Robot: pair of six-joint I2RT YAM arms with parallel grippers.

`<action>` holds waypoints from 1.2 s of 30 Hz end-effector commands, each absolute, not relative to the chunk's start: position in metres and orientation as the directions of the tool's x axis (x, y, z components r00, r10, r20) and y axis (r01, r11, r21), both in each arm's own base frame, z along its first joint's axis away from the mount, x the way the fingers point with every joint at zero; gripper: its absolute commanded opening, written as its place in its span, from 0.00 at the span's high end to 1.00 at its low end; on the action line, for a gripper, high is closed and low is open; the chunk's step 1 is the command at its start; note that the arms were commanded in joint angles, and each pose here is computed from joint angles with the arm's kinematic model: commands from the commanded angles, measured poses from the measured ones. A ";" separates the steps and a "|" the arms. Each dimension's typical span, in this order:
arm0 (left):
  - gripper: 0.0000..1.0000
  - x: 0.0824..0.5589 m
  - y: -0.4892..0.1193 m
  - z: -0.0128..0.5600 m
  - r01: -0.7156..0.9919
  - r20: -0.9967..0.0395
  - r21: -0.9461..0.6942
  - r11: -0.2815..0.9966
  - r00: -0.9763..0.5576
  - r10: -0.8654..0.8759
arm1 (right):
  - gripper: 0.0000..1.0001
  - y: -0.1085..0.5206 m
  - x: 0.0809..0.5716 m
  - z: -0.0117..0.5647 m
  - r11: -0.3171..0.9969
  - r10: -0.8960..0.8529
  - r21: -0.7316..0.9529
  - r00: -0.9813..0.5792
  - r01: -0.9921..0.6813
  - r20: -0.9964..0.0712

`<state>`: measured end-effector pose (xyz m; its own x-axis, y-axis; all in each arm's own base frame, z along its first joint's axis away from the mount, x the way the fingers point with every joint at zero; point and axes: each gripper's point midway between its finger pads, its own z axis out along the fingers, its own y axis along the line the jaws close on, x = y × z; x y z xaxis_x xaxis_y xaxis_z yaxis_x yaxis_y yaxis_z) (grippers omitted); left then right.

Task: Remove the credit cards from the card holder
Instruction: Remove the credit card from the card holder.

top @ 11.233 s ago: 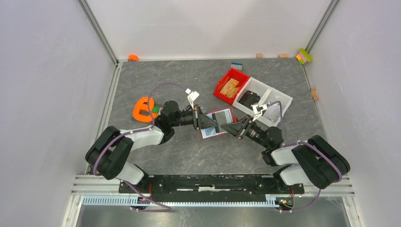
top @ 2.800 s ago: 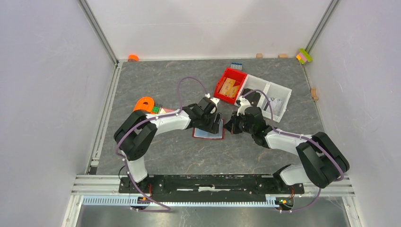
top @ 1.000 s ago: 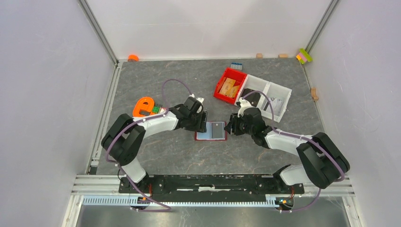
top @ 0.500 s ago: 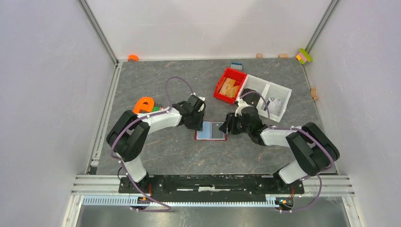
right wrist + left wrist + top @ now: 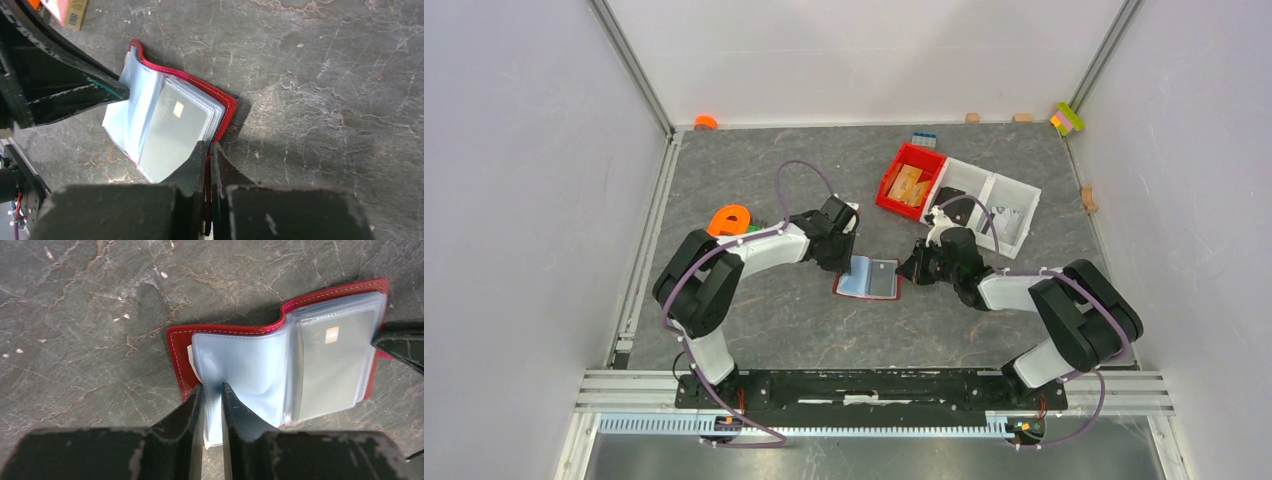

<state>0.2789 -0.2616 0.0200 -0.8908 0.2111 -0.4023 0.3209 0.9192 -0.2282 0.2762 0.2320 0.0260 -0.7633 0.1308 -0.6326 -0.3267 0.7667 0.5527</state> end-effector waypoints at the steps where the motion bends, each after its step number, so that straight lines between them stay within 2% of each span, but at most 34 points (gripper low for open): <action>1: 0.78 0.279 -0.259 0.015 0.350 -0.438 -0.182 0.919 -0.865 0.243 | 1.00 0.256 0.266 0.057 0.671 0.113 0.601 -0.740 -0.435 -0.663; 5: 0.54 0.285 -0.247 0.036 0.335 -0.508 -0.135 0.932 -0.831 0.225 | 1.00 0.256 0.266 0.068 0.661 0.123 0.595 -0.716 -0.457 -0.687; 14: 0.36 0.276 -0.266 0.078 0.423 -0.656 -0.082 0.902 -0.704 0.271 | 1.00 0.252 0.267 0.080 0.669 0.134 0.573 -0.680 -0.474 -0.720; 17: 0.29 0.266 -0.282 0.085 0.495 -0.672 -0.126 0.860 -0.680 0.293 | 1.00 0.252 0.268 0.078 0.669 0.131 0.575 -0.685 -0.472 -0.716; 19: 0.20 0.257 -0.295 0.088 0.548 -0.679 -0.186 0.815 -0.672 0.297 | 1.00 0.252 0.268 0.078 0.668 0.131 0.575 -0.687 -0.472 -0.715; 22: 0.18 0.247 -0.309 0.088 0.594 -0.671 -0.258 0.762 -0.678 0.302 | 1.00 0.252 0.268 0.079 0.668 0.130 0.573 -0.684 -0.474 -0.718; 36: 0.20 0.235 -0.323 0.063 0.615 -0.575 -0.311 0.724 -0.728 0.372 | 1.00 0.253 0.268 0.078 0.668 0.129 0.573 -0.684 -0.475 -0.718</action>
<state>0.2292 -0.3087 0.0549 -0.7603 0.3435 -0.5513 0.5660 0.7667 -0.3029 0.2659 0.2486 0.0684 -0.7098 0.1258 -0.6931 -0.4408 0.6881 0.5763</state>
